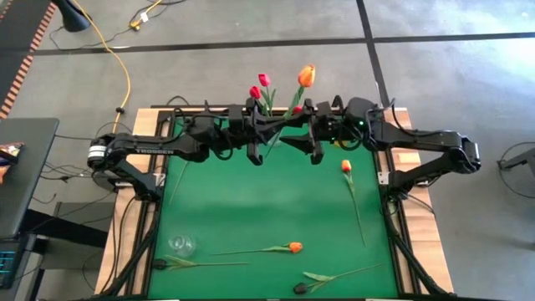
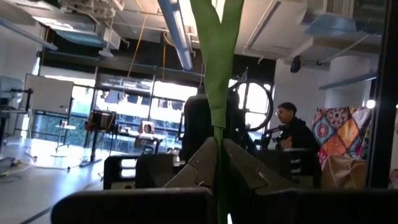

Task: Sort flowers into vase by color
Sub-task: Put the top orange flower into the yellow vase

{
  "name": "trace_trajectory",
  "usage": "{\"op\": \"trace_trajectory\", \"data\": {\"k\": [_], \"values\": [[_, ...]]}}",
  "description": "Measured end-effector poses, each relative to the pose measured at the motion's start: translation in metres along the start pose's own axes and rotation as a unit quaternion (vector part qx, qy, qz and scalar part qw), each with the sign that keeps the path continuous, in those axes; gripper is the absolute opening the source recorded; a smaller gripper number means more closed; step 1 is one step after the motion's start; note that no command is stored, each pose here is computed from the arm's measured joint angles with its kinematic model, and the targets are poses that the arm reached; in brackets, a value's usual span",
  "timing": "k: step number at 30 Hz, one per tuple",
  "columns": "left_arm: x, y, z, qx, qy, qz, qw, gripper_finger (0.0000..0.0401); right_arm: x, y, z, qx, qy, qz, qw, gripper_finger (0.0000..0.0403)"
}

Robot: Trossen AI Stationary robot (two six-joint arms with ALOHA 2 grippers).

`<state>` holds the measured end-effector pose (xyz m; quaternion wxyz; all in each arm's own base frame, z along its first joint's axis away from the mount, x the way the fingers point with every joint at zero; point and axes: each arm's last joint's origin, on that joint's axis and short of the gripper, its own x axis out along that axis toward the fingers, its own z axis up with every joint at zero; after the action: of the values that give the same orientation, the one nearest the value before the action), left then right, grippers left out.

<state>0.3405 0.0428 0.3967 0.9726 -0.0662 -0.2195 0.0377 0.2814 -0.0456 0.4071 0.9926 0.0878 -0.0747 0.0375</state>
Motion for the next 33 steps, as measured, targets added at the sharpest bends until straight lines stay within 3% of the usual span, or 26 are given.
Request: {"op": "trace_trajectory", "data": {"k": [8,21,33], "values": [[0.0,0.0004,-0.0013,0.0,0.006,0.005,1.0,0.0,-0.0003,0.0009,0.0042,-0.004,-0.02,0.003,1.0,0.0249],[0.0,0.0005,0.0001,0.0,-0.002,0.009,1.0,0.0,-0.0009,-0.0032,0.0021,-0.003,-0.008,-0.009,1.0,0.0116],[-0.0001,0.0009,0.0,-0.009,-0.002,0.016,1.0,0.0,-0.0014,-0.0053,0.0028,-0.008,-0.01,-0.012,1.0,0.002]]}}
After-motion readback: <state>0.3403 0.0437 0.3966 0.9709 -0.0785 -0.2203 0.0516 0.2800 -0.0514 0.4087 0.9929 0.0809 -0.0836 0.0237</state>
